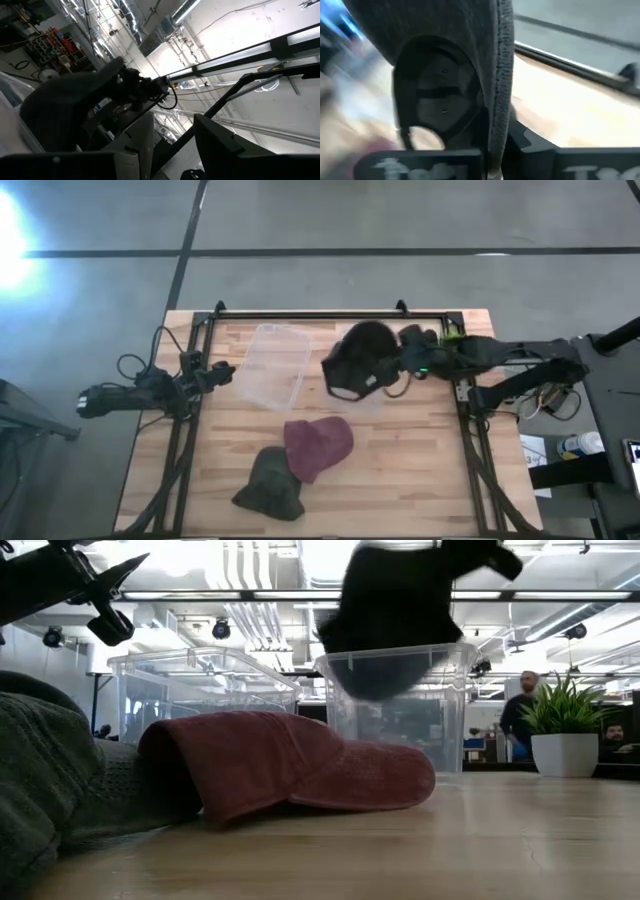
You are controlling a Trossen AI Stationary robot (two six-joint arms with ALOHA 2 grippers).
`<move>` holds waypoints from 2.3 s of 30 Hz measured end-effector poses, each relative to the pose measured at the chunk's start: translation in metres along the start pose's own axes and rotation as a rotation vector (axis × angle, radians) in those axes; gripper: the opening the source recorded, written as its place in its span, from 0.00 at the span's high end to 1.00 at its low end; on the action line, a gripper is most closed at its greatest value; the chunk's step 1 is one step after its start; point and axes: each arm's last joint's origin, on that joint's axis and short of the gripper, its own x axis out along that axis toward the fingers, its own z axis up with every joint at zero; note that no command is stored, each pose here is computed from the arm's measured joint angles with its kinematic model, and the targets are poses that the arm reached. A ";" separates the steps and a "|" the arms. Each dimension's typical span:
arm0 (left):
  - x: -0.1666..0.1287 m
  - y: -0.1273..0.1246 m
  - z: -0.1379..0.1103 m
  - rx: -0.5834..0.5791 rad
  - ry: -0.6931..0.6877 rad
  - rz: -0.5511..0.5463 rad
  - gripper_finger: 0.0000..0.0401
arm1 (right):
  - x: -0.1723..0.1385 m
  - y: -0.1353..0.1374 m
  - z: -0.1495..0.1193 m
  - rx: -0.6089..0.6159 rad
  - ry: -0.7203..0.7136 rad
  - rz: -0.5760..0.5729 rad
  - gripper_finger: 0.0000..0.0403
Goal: Pick & Place hat
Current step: Put the right black cap into the right transparent bin, then put the black cap into the right transparent bin
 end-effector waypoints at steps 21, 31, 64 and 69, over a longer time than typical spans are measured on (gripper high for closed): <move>0.000 0.000 -0.001 -0.102 0.021 -0.009 0.67 | 0.095 0.068 -0.013 -0.671 0.445 -0.068 0.73; 0.007 -0.002 0.000 -0.169 0.178 0.270 0.68 | 0.044 0.062 0.022 -0.517 0.183 0.017 0.41; 0.034 0.028 -0.124 0.273 1.113 0.612 0.69 | 0.012 0.098 -0.029 -0.495 0.342 0.245 0.33; 0.028 0.043 -0.133 0.308 1.148 0.656 0.69 | 0.016 0.107 -0.039 -0.480 0.361 0.250 0.33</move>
